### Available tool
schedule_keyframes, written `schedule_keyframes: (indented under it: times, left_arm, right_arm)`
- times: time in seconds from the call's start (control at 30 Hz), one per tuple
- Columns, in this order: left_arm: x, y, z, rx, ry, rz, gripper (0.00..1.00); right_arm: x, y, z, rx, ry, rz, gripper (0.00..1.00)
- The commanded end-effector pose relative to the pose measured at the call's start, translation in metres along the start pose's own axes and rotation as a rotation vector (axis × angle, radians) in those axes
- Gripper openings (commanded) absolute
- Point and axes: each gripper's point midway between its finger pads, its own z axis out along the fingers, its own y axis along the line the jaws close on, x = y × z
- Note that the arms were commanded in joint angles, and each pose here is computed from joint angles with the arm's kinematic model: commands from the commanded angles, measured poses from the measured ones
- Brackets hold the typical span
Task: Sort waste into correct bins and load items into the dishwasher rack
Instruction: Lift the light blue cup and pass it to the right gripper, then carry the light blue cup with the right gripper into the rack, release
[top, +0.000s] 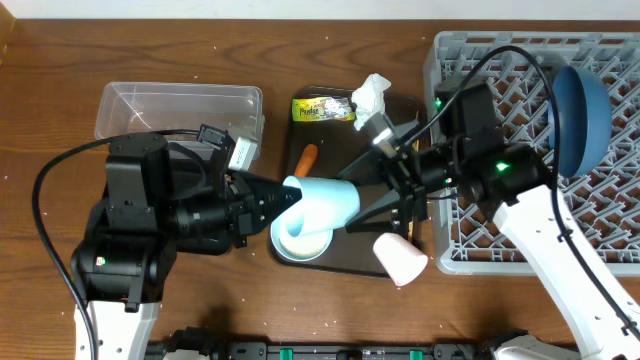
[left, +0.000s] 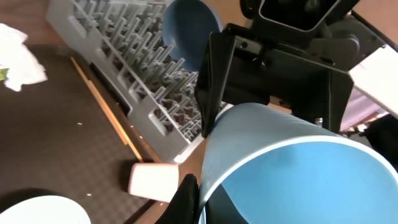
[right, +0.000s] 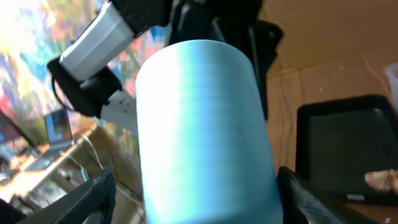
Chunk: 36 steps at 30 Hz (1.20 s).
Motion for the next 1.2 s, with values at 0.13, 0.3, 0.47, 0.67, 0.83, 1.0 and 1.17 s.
schedule_keyframes:
  times: [0.13,0.3,0.47,0.67,0.83,1.0,1.17]
  left_arm:
    - [-0.005,-0.004,0.000,0.031,-0.004,0.020,0.06]
    - [-0.007,-0.005,-0.001,0.032,-0.011,0.032,0.52]
    - [-0.007,-0.004,-0.001,0.028,-0.011,0.032,0.98]
    - [-0.007,-0.002,-0.001,0.015,-0.012,0.031,0.98]
    - [-0.007,0.001,-0.001,0.001,-0.013,0.030,0.98]
    - [-0.007,0.002,-0.001,-0.008,-0.014,0.029,0.98]
    - [-0.006,0.009,-0.001,-0.045,-0.013,0.018,0.98]
  right_arm:
    - [0.001,-0.004,0.011,0.039,0.033,0.008,0.52]
    - [0.011,-0.041,0.006,0.268,0.083,0.092,0.49]
    - [0.022,-0.089,-0.041,0.676,0.103,0.219,0.43]
    - [0.041,-0.105,-0.147,1.187,0.029,0.450,0.46]
    - [0.063,-0.086,-0.225,1.436,-0.050,0.609,0.47]
    - [0.091,-0.059,-0.297,1.607,-0.184,0.804,0.45]
    - [0.109,-0.040,-0.324,1.658,-0.230,0.891,0.45]
